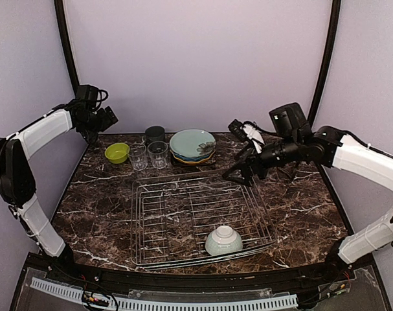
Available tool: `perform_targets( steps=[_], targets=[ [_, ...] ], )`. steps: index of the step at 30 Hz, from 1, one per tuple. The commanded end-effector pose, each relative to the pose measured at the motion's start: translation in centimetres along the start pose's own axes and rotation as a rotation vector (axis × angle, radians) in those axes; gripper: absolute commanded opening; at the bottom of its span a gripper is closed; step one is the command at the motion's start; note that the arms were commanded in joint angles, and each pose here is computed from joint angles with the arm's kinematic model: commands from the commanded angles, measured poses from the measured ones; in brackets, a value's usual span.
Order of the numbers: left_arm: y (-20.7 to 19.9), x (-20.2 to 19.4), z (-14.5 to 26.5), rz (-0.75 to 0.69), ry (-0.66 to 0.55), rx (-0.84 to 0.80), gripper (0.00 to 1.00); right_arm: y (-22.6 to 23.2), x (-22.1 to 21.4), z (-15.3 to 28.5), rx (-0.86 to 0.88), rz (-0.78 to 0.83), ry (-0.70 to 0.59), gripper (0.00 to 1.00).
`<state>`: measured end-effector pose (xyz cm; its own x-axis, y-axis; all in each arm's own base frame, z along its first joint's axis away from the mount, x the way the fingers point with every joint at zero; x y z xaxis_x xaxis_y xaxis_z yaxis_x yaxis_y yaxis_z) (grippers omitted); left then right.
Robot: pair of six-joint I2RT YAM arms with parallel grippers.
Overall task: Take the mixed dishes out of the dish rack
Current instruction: Grab the bowl from the dish rack.
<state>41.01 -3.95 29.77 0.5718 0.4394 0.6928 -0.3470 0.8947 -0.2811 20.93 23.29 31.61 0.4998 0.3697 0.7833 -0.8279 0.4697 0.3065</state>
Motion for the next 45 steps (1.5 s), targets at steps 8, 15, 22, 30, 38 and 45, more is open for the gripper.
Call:
perform_targets(
  steps=[8, 15, 22, 30, 38, 45],
  targets=[
    [-0.3, -1.9, 4.5, -0.084, -0.078, 0.029, 0.99, 5.0, -3.2, -4.5, -0.148, -0.031, 0.410, 0.96],
    [-0.3, -2.5, 4.5, -0.073, -0.064, 0.001, 0.99, 6.3, -5.6, -7.9, -0.194, 0.009, 0.560, 0.84],
    [-0.5, -2.8, 4.0, -0.057, -0.051, -0.029, 0.99, 6.5, -7.2, -9.9, -0.188, -0.003, 0.638, 0.70],
    [-0.5, -3.1, 3.6, -0.051, -0.046, -0.033, 0.99, 5.8, -9.4, -10.5, -0.221, -0.049, 0.714, 0.78],
    [-0.3, -3.3, 3.5, -0.025, -0.049, -0.033, 0.99, 5.4, -9.2, -9.5, -0.204, -0.188, 0.638, 0.87],
    [-0.2, -3.1, 4.0, -0.012, -0.074, -0.035, 0.99, 4.4, -9.8, -9.1, -0.140, -0.337, 0.592, 0.85]
  ],
)
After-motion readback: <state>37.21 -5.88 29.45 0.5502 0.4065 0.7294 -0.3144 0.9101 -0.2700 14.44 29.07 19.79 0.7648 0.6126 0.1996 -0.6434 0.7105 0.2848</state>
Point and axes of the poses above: each gripper's point midway between its finger pads, its own z axis back along the fingers, its own y axis along the line the jaws close on, x = y × z, the point moved 10 cm from there along z, back along the fingers, and after that the axes turned 10 degrees about -z, right-handed, at the moved point
